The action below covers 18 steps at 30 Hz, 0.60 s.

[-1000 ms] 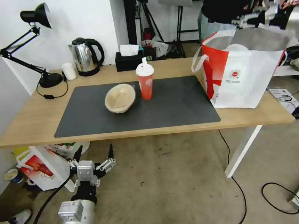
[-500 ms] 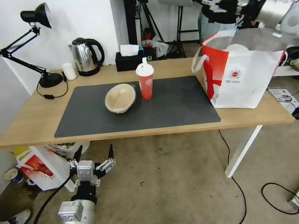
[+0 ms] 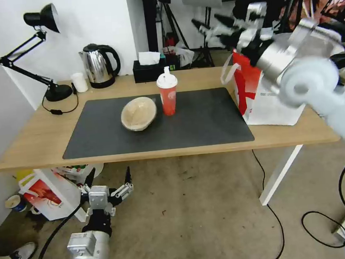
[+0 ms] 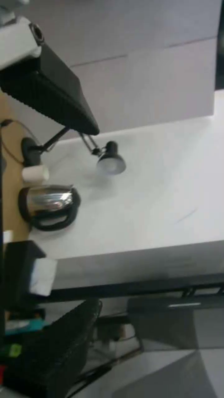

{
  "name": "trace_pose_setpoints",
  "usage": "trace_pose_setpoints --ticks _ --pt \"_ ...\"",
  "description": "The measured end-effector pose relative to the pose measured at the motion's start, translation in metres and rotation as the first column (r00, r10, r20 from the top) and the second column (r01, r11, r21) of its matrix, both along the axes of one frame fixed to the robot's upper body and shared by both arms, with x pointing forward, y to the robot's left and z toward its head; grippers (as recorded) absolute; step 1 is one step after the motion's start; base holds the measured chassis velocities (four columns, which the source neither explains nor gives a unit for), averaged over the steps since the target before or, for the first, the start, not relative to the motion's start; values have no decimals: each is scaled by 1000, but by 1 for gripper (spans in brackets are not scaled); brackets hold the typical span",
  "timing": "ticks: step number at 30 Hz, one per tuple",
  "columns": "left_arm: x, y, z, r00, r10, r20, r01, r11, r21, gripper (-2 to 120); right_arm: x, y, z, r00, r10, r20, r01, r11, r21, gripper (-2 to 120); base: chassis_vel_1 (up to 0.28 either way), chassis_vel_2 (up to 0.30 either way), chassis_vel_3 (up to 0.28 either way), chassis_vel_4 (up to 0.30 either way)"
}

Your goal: Pick up the trash from the table and place it into the takeout bag.

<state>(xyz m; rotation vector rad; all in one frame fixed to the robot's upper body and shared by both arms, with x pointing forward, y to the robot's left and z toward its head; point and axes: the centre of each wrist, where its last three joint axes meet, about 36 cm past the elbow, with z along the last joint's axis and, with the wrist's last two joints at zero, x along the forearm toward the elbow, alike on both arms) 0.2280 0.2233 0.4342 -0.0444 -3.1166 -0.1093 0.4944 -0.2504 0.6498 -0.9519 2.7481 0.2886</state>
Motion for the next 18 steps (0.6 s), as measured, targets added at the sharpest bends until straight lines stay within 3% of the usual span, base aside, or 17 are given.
trace_pose_setpoints --ticks 9,18 --pt "0 0 0 1000 0 0 0 1000 0 100 -23 -1 -47 996 -62 61 65 997 -49 100 0 0 0 0" --pt "0 0 0 1000 0 0 0 1000 0 100 -54 5 -107 984 -129 120 134 990 -34 100 0 0 0 0"
